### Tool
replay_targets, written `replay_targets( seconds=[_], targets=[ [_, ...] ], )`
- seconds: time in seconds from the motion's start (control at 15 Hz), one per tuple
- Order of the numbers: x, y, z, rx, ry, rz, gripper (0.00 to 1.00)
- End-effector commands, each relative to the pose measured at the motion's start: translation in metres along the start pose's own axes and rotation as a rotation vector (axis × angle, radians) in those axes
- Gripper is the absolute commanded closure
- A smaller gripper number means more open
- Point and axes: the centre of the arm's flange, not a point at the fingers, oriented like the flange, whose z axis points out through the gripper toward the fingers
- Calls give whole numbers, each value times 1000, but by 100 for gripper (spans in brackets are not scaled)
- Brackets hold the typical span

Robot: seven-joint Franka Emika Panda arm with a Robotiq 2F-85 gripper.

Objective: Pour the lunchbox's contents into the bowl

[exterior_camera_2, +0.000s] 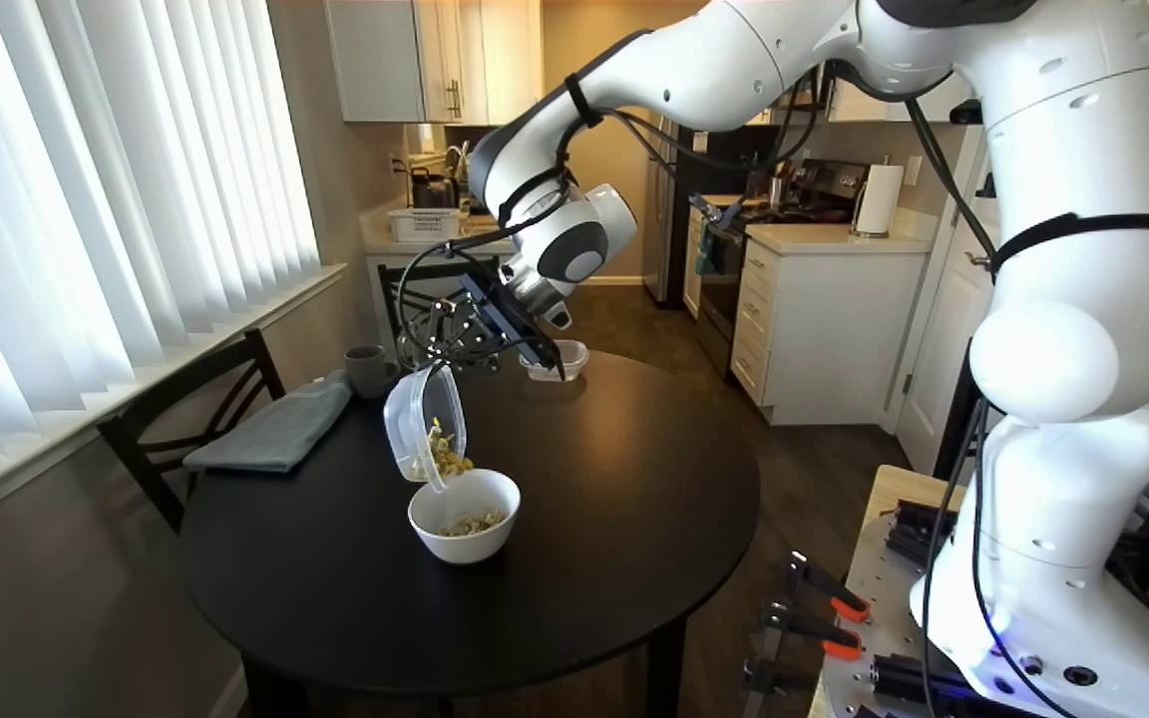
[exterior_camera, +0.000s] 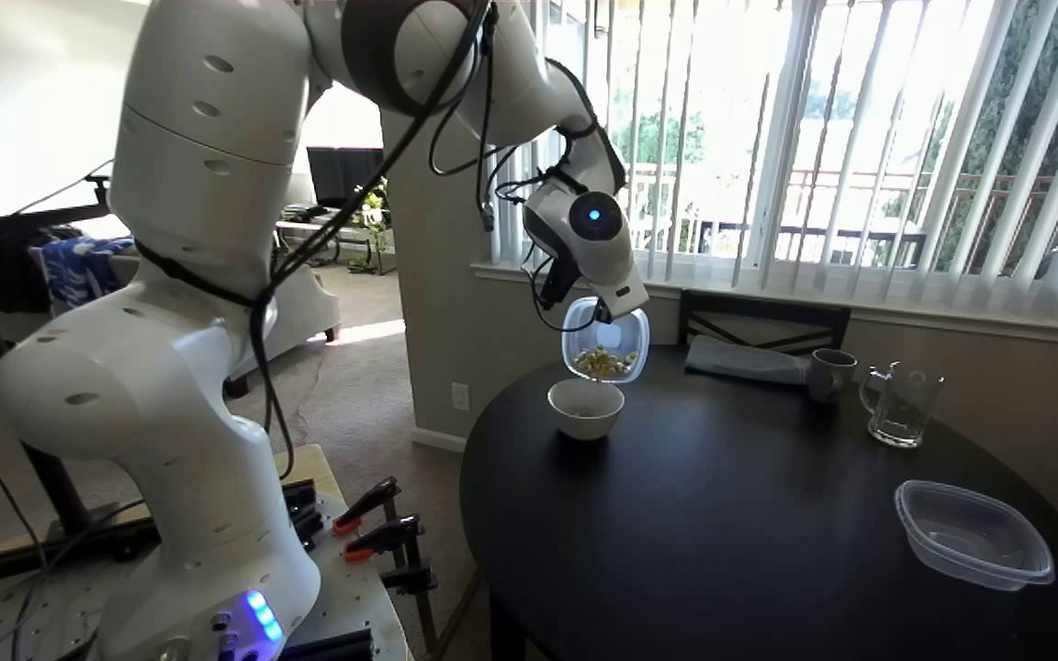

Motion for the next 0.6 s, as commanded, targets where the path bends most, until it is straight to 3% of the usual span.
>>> replay_targets(
  seconds=[0.0,0.53],
  targets=[
    [-5,20,0,39,-52,0,95],
    [-5,27,3,93,-99,4,95]
  ],
)
